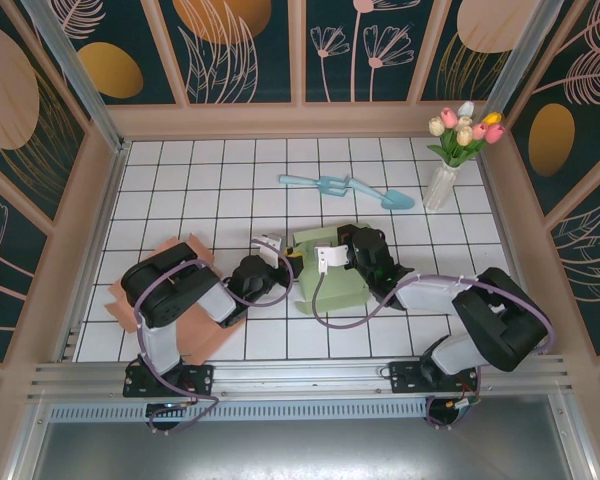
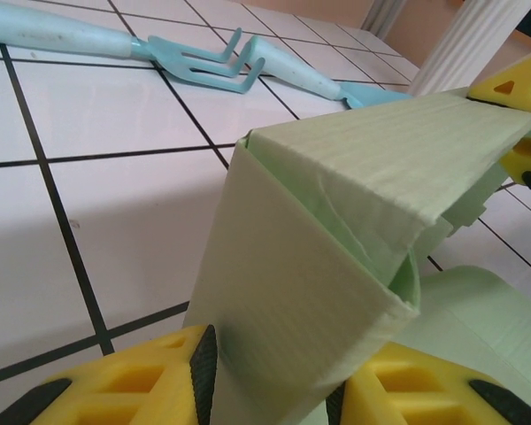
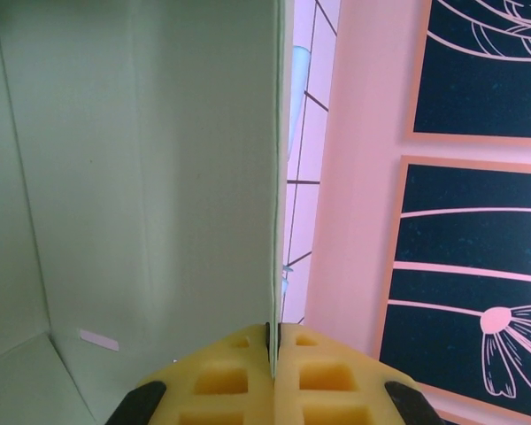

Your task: Fold the paper box

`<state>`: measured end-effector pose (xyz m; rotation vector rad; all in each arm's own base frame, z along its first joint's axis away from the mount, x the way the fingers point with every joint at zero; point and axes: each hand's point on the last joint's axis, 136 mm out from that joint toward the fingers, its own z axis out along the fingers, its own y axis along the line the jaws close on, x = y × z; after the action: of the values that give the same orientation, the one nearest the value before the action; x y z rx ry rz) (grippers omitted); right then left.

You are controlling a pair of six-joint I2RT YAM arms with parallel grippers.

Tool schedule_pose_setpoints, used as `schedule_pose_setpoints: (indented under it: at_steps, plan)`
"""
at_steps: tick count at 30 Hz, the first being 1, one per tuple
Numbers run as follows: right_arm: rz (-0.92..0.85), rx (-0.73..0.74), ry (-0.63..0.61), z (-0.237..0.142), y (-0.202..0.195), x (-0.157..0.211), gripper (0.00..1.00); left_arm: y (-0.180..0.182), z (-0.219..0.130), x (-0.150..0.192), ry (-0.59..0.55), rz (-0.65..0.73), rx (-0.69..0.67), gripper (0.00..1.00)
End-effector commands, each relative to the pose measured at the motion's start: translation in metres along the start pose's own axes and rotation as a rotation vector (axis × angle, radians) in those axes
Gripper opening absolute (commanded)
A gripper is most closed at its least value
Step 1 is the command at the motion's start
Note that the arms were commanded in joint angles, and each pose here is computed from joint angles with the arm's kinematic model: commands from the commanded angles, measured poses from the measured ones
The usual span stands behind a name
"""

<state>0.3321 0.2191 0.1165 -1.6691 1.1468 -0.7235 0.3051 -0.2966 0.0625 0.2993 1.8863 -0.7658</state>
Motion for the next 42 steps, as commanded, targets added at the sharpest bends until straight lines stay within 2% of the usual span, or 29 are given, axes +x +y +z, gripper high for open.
schedule_pose_setpoints:
  at_steps: [1,9,21,26,31,35,37,39,42]
  plan:
    - [-0.021,-0.049,-0.022,0.001,0.023,-0.006,0.00,0.004,0.005,-0.018,-0.084,0.029,-0.044,0.39]
    - [-0.071,0.023,0.033,0.003,0.032,-0.007,0.00,0.002,0.010,-0.018,-0.087,0.054,-0.062,0.38]
    - [-0.164,0.107,0.052,-0.006,0.034,-0.015,0.00,0.008,0.020,-0.018,-0.087,0.054,-0.124,0.37]
    - [-0.181,0.097,0.069,-0.004,0.038,-0.014,0.00,0.001,0.023,-0.020,-0.094,0.049,-0.098,0.37]
    - [-0.153,0.080,0.056,-0.004,0.041,-0.016,0.00,0.004,0.023,-0.021,-0.113,0.048,-0.137,0.34]
    - [-0.130,0.064,0.056,-0.003,0.044,-0.016,0.00,0.018,0.022,-0.024,-0.149,0.034,-0.230,0.23]
    - [-0.121,0.044,0.058,-0.001,0.048,-0.016,0.00,0.029,0.018,-0.028,-0.180,0.037,-0.322,0.13]
    - [-0.110,0.033,0.063,0.000,0.050,-0.015,0.00,0.044,0.011,-0.033,-0.215,0.060,-0.487,0.00]
    - [-0.100,0.033,0.079,0.001,0.050,-0.012,0.00,0.059,0.001,-0.033,-0.237,0.087,-0.661,0.00]
